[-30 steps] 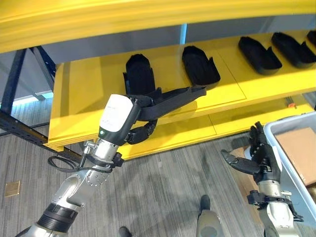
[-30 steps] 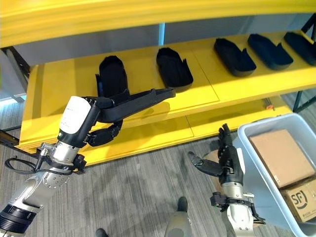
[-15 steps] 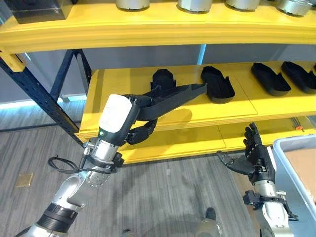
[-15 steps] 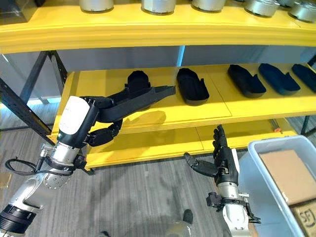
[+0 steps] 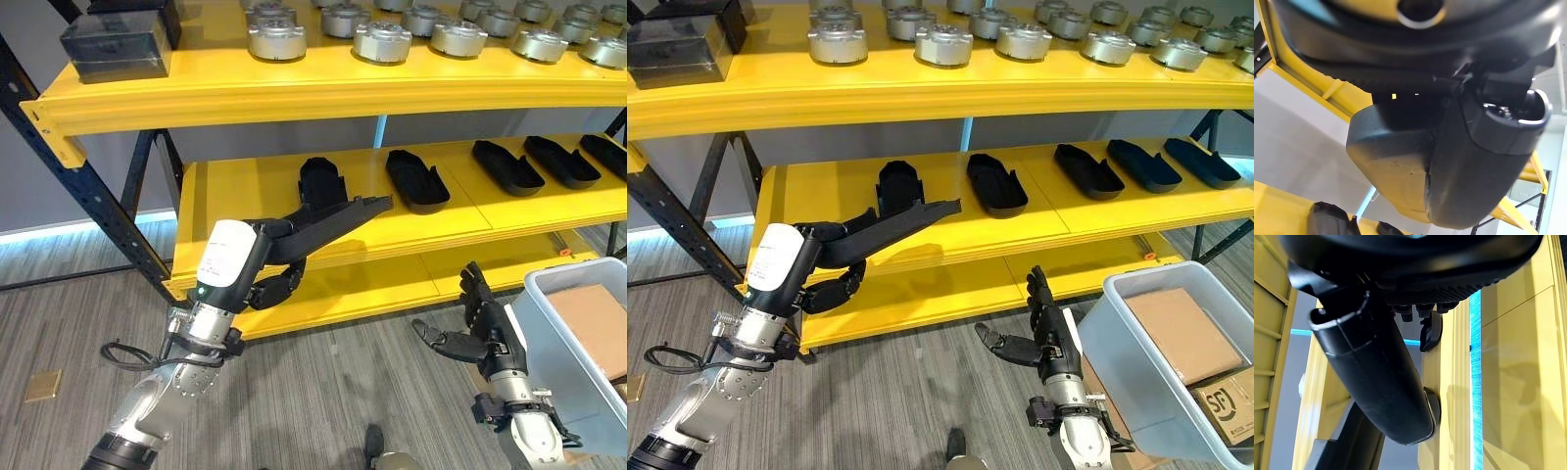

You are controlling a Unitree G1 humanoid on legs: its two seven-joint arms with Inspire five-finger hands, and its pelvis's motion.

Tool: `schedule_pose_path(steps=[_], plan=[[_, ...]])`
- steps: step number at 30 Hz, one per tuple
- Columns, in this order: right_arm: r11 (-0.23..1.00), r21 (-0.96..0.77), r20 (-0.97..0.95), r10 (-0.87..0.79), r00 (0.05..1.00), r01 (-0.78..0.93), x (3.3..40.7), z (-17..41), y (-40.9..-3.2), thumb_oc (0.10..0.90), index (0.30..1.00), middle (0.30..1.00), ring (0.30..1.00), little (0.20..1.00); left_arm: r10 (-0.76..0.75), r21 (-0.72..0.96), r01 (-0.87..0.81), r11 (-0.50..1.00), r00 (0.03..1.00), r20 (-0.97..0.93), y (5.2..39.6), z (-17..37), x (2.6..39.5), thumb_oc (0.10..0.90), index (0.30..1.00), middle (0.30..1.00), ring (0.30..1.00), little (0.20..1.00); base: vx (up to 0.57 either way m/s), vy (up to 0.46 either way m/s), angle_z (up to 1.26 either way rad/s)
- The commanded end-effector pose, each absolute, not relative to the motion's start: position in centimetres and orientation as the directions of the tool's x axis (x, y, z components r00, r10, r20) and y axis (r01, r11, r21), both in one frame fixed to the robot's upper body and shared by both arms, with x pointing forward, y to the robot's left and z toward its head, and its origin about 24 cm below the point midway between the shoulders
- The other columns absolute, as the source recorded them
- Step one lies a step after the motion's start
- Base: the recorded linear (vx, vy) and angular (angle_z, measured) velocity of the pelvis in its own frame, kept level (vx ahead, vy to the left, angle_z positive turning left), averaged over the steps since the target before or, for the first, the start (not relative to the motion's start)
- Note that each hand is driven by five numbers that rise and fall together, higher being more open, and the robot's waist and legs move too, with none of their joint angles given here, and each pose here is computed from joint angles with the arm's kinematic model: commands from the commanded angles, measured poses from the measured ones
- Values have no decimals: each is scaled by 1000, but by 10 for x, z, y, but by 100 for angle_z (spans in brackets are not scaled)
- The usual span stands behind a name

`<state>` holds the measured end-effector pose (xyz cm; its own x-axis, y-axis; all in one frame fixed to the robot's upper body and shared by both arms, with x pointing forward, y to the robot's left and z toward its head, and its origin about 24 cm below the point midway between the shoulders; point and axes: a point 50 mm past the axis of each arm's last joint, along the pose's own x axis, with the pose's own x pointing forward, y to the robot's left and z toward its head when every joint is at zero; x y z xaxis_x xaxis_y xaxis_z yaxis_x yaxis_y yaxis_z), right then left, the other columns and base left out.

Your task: Move parts from the plastic box to the shelf.

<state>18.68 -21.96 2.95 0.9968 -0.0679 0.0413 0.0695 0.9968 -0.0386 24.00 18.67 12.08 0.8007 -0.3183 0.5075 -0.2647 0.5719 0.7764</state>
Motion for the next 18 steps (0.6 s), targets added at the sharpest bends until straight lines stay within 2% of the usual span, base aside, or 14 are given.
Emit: schedule_pose_path(steps=[1, 9, 18], plan=[[995, -75, 349, -42, 936, 72, 205, 88, -227, 900, 1000, 1000, 1000, 1000, -311, 577, -401, 711, 557, 770, 170, 185, 245, 400, 300, 300, 300, 300, 98, -227, -5], [992, -111, 385, -14, 923, 61, 208, 101, -232, 900, 1000, 1000, 1000, 1000, -313, 548, -383, 743, 526, 791, 163, 192, 244, 400, 300, 300, 300, 300, 4, -184, -4], [991, -131, 401, 53, 915, 0, 214, 103, -219, 900, 1000, 1000, 1000, 1000, -232, 506, -484, 714, 518, 823, 187, 196, 239, 400, 300, 300, 300, 300, 62, 170, -31]])
